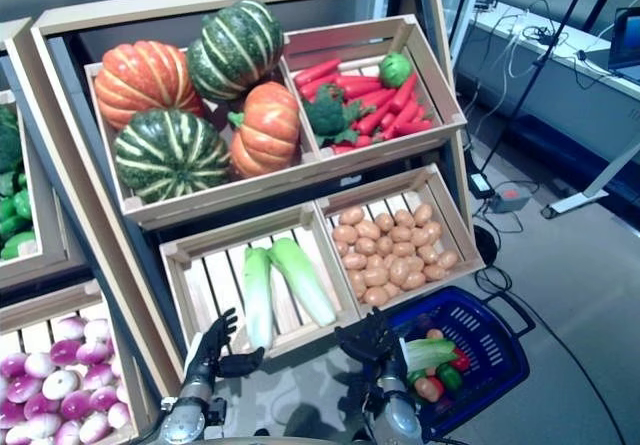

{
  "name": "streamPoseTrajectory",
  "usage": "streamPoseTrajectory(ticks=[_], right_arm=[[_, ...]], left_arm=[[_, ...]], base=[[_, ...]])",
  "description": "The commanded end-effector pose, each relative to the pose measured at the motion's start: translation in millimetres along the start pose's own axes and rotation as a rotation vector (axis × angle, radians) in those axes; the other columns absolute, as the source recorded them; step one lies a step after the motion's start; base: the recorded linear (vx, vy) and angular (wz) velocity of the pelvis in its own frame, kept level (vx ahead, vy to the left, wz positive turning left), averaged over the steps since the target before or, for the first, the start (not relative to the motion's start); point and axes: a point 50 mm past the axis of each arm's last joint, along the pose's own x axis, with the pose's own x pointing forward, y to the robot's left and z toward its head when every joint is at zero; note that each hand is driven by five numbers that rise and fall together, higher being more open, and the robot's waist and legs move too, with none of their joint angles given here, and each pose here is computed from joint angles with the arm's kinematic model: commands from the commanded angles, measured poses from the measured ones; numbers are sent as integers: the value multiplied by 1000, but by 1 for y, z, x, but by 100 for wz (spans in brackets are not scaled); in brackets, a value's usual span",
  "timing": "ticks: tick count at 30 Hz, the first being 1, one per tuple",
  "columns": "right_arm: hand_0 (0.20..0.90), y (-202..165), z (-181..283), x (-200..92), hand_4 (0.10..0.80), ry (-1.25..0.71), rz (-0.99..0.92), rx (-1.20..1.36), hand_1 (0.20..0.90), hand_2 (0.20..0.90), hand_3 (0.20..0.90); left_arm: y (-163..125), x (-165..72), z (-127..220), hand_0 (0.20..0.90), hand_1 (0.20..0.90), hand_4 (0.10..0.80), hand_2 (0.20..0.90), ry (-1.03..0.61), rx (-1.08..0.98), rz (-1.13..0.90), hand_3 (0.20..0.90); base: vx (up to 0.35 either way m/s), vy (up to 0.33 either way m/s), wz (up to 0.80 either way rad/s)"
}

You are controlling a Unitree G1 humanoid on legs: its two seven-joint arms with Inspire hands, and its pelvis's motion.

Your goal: Put vegetables into the basket

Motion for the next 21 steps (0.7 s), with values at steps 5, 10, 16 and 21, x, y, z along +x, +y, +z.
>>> streamPoseTrajectory(ticks=[5, 10, 16, 21], right_arm=[[900, 45, 47, 16, 800, -233, 112, -2, 900, 900, 900], [900, 44, 45, 16, 800, -220, 151, -19, 900, 900, 900], [900, 38, 44, 16, 800, -210, 126, -1, 900, 900, 900], [900, 37, 49, 15, 800, -237, 101, 11, 900, 900, 900]], left_arm=[[0, 27, 53, 900, 900, 800, 900, -235, -6, 16, 900], [2, 27, 51, 900, 900, 800, 900, -232, 14, 23, 900], [9, 26, 56, 900, 900, 800, 900, -278, 60, 116, 900], [21, 29, 70, 900, 900, 800, 900, -341, 93, 248, 900]], base=[[0, 0, 0], [0, 0, 0], [0, 0, 0], [0, 0, 0]])
